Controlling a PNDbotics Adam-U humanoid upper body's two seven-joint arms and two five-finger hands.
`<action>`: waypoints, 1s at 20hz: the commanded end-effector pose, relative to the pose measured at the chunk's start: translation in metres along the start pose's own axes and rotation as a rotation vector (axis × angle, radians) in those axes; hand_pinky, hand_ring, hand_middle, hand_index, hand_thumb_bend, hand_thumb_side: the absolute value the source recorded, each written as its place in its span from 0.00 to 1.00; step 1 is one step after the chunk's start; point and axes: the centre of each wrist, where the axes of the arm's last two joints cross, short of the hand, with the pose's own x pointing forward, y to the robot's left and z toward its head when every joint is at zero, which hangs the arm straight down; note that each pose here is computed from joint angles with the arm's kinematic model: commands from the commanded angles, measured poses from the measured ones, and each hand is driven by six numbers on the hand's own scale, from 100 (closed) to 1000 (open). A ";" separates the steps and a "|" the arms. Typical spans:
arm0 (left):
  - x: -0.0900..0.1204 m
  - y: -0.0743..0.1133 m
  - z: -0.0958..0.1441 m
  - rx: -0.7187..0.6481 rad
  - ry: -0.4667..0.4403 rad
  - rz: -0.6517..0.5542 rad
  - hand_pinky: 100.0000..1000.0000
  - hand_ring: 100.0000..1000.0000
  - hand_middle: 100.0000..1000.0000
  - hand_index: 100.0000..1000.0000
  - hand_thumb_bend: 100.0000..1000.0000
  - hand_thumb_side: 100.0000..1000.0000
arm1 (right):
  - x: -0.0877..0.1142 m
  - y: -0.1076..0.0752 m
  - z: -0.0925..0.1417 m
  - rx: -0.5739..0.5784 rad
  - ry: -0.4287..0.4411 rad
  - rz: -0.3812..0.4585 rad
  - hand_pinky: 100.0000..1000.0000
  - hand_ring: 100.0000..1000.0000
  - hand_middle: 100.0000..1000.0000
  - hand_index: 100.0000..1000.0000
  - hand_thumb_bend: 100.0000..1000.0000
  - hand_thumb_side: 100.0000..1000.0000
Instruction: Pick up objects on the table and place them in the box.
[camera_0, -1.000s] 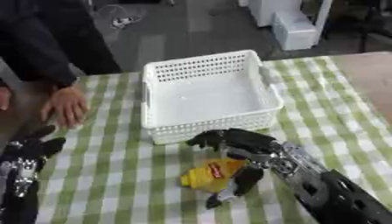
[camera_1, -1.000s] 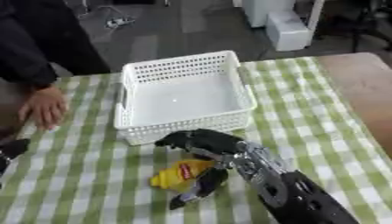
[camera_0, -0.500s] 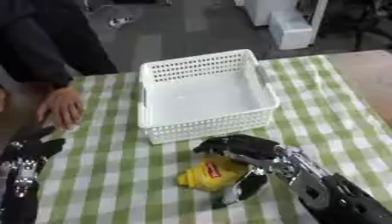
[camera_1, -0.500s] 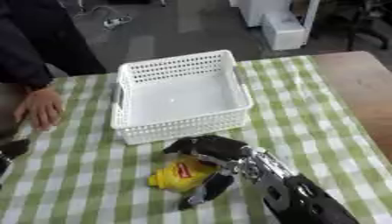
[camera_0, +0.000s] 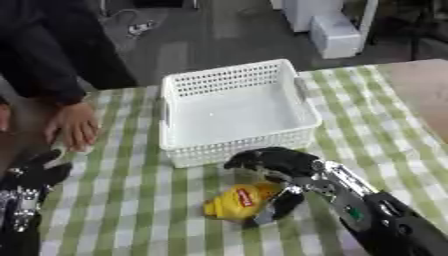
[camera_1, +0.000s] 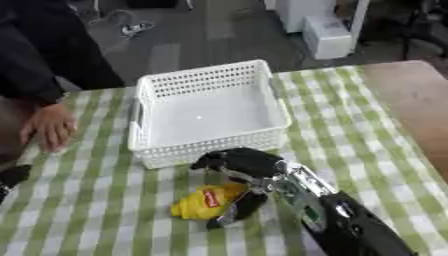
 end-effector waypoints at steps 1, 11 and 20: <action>0.008 -0.001 -0.005 -0.006 -0.033 0.005 0.76 0.69 0.73 0.95 0.35 0.74 | -0.006 -0.009 -0.002 -0.023 0.014 0.027 0.59 0.76 0.84 0.95 0.70 0.48; 0.009 -0.002 -0.006 -0.006 -0.038 0.010 0.76 0.69 0.73 0.95 0.35 0.74 | -0.009 0.014 -0.003 0.005 0.036 0.018 0.58 0.75 0.83 0.94 0.66 0.40; 0.008 -0.002 -0.006 -0.006 -0.034 0.012 0.76 0.69 0.73 0.95 0.35 0.75 | -0.011 0.041 -0.003 0.001 0.074 -0.054 0.00 0.35 0.55 0.67 0.49 0.34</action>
